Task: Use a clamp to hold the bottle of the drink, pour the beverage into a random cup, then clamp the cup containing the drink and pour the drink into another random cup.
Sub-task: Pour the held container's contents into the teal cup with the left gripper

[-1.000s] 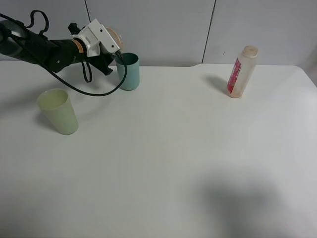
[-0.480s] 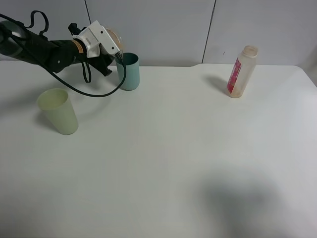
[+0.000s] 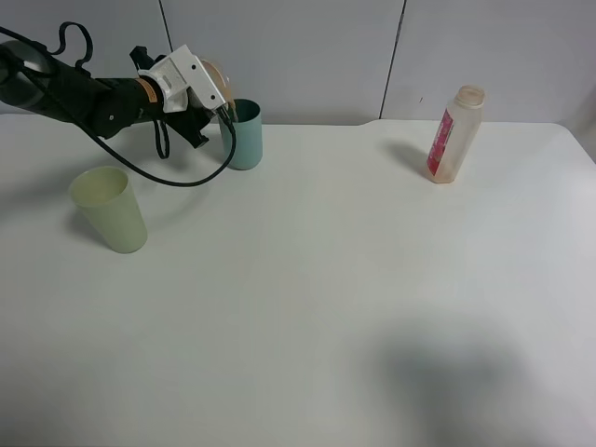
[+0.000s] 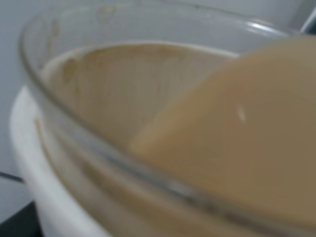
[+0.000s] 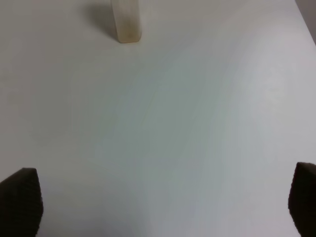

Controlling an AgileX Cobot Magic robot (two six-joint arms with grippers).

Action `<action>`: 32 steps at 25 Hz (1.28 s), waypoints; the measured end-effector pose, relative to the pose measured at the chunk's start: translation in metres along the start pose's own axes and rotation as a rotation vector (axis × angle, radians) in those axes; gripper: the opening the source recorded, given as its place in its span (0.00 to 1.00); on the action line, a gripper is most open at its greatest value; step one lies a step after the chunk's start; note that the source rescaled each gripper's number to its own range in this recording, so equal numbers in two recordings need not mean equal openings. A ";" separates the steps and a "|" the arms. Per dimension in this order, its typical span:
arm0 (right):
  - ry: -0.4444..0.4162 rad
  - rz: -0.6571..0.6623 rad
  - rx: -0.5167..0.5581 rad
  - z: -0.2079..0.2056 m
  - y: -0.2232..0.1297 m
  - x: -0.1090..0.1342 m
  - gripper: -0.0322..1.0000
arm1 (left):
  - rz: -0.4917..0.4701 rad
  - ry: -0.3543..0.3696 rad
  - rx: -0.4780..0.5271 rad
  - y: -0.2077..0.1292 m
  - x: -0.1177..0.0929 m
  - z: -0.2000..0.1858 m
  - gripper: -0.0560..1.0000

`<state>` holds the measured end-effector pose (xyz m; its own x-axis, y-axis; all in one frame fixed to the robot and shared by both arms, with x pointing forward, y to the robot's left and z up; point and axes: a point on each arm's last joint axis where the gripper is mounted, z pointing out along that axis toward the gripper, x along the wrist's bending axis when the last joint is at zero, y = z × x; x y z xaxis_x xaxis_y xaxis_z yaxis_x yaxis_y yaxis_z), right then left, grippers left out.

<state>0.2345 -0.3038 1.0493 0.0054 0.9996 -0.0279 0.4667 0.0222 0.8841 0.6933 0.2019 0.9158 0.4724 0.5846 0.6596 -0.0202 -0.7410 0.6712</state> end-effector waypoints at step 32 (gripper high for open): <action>0.000 0.000 0.000 0.000 0.000 0.000 1.00 | 0.039 -0.014 0.028 -0.003 -0.001 0.000 0.06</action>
<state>0.2345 -0.3038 1.0493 0.0054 0.9996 -0.0279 0.4667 0.0222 0.8841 0.6928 0.2031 0.9133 0.4842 0.5509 0.6798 -0.0143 -0.7718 0.6357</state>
